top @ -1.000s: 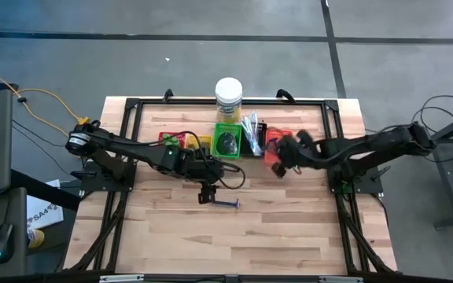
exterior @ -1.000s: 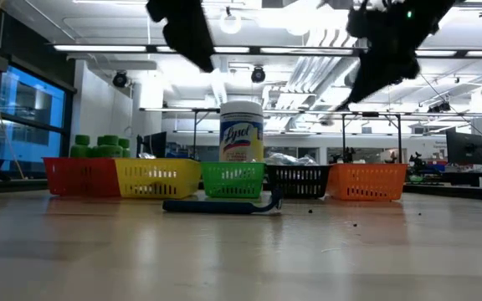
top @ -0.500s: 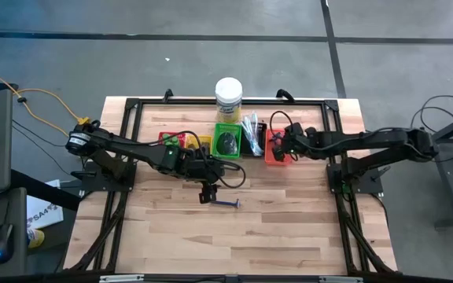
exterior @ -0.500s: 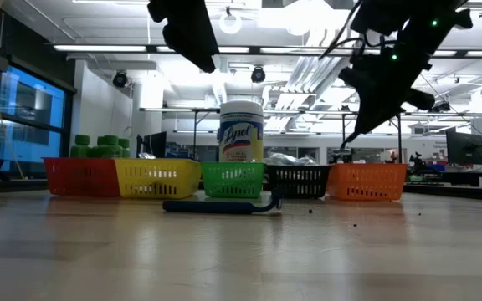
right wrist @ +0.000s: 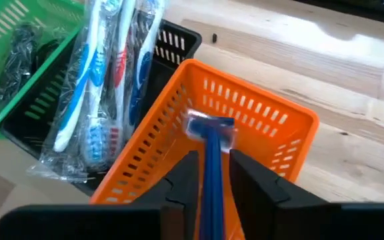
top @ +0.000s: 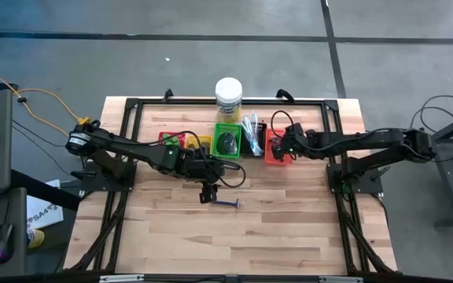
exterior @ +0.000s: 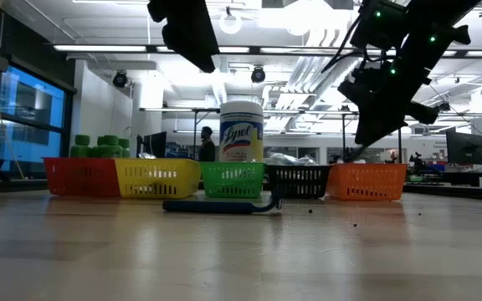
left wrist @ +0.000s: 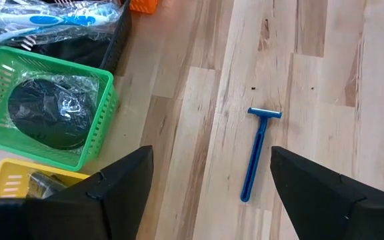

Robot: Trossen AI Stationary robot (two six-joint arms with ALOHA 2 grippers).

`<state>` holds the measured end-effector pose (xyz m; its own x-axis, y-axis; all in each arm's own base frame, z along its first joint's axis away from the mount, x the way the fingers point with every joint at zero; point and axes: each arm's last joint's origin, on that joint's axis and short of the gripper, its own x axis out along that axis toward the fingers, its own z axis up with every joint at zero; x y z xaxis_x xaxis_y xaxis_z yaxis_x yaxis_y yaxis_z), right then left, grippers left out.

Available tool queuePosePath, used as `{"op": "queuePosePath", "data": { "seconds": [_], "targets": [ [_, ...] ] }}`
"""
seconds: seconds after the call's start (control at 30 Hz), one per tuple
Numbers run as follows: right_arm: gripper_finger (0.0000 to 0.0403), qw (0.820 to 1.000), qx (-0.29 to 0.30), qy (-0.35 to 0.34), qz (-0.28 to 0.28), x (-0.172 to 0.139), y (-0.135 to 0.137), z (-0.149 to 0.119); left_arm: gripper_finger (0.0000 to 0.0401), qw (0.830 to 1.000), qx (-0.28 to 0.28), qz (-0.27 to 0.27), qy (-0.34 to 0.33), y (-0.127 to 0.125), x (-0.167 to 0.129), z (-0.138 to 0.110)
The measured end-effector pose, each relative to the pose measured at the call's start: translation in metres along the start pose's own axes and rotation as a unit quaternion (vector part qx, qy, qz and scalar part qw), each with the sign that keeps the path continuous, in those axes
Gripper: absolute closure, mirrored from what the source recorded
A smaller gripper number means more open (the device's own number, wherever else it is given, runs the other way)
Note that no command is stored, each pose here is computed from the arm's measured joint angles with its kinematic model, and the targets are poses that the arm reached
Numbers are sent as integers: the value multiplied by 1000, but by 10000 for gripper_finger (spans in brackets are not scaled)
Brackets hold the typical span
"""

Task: Pick & Place Travel size toiletries
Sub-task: Put the blue razor into the orange bin

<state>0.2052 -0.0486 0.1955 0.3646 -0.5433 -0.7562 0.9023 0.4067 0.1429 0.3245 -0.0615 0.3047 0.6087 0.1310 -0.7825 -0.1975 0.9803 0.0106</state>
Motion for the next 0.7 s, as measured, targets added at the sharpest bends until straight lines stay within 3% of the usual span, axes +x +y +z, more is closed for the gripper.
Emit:
{"op": "queuePosePath", "data": {
  "seconds": [0.33, 0.5, 0.7],
  "targets": [
    [245, 1000, 8, -4, 18, -2, 2, 2, 112, 1000, -3, 0, 0, 0, 0, 0],
    [216, 996, 18, 22, 80, -12, 3, 5, 112, 1000, -26, 2, 6, 0, 3, -1],
    [217, 987, -8, 52, 149, -25, 1, 7, 112, 999, -13, 4, 48, -4, 22, -7]
  ]
}}
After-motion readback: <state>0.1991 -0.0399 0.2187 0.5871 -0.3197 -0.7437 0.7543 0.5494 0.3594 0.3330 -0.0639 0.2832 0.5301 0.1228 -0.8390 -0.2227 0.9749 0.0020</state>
